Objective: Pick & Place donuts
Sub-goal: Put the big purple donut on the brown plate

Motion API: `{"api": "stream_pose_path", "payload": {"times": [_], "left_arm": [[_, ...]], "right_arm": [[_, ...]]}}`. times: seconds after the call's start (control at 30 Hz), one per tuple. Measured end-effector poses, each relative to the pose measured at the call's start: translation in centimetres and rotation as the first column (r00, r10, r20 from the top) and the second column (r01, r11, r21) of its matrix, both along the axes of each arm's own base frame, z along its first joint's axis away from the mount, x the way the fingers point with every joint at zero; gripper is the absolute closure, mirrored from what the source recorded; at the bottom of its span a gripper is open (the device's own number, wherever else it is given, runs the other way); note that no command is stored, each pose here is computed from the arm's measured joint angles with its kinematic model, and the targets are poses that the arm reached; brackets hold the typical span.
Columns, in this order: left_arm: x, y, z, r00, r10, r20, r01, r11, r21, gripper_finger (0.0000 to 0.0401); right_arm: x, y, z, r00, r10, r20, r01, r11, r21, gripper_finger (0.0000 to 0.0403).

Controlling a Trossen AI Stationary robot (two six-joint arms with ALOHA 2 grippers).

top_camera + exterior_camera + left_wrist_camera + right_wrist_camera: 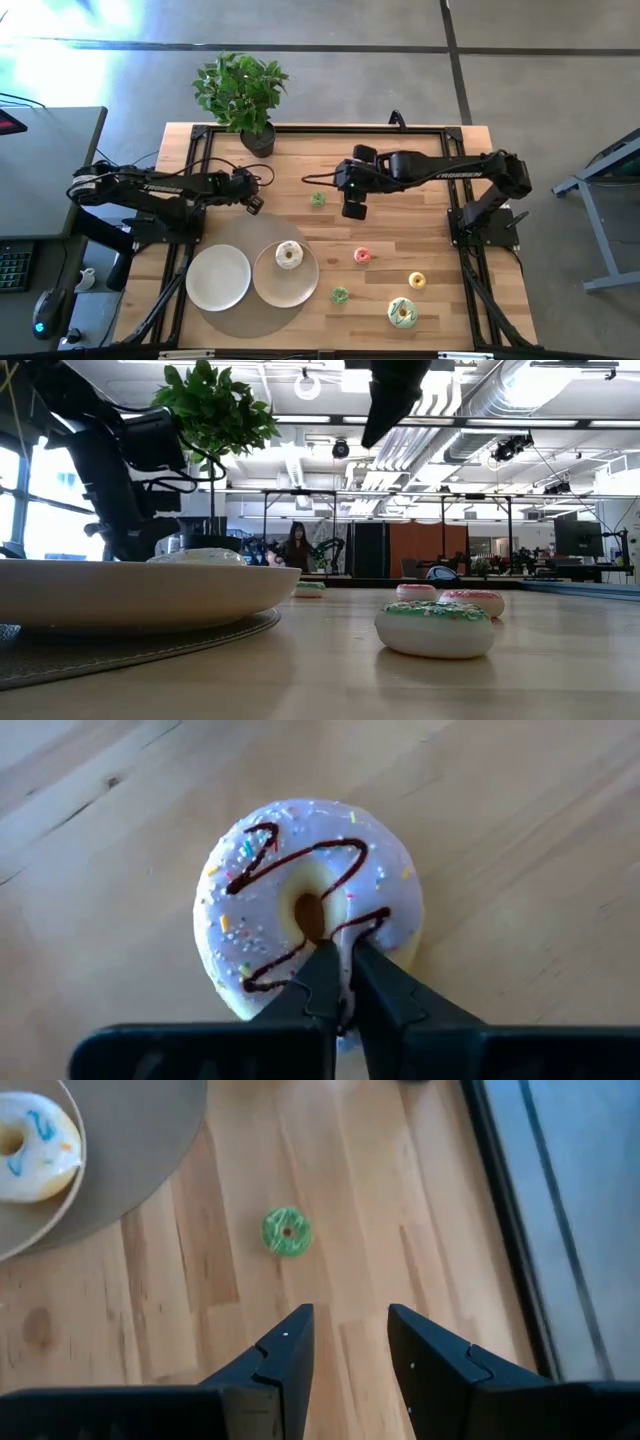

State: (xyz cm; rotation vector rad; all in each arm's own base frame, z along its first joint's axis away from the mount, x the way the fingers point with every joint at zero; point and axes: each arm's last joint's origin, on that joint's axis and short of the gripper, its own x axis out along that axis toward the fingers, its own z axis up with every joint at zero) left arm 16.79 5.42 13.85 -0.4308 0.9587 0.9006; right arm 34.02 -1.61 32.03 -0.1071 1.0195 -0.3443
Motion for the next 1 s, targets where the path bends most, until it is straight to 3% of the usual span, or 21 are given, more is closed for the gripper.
{"api": "stream_pose_path", "payload": {"times": [0.13,0.27,0.47,0.6,0.73,1.0], "left_arm": [[1.2,0.1,2.1,0.995,-0.057,0.077,0.059,0.998,-0.023,0.0379],[2.9,-0.1,5.1,0.96,-0.184,0.212,0.205,0.976,-0.079,0.0394],[4.8,-3.1,7.9,0.841,-0.432,0.326,0.484,0.87,-0.095,0.0394],[5.1,-6.6,8.0,0.776,-0.532,0.34,0.591,0.801,-0.095,0.0398],[4.8,-10.3,7.8,0.745,-0.59,0.31,0.63,0.776,-0.038,0.0399],[3.6,-16.9,6.7,0.651,-0.727,0.22,0.702,0.686,0.189,0.04]], "right_arm": [[-0.1,0.1,-0.6,0.999,-0.033,-0.004,0.033,0.998,0.06,0.0277],[-0.2,0.7,-0.5,0.999,-0.035,0.003,0.034,0.994,0.108,0.0277],[-0.4,1.5,-0.3,1.0,-0.01,0.006,0.01,0.994,0.111,0.0276],[-0.4,1.9,-0.3,1.0,0.0,0.007,-0.001,0.994,0.112,0.0277],[-0.4,2.2,-0.3,1.0,-0.023,0.016,0.021,0.991,0.132,0.0277],[-0.4,2.2,-0.3,0.999,-0.033,0.019,0.03,0.991,0.134,0.0276]]}}
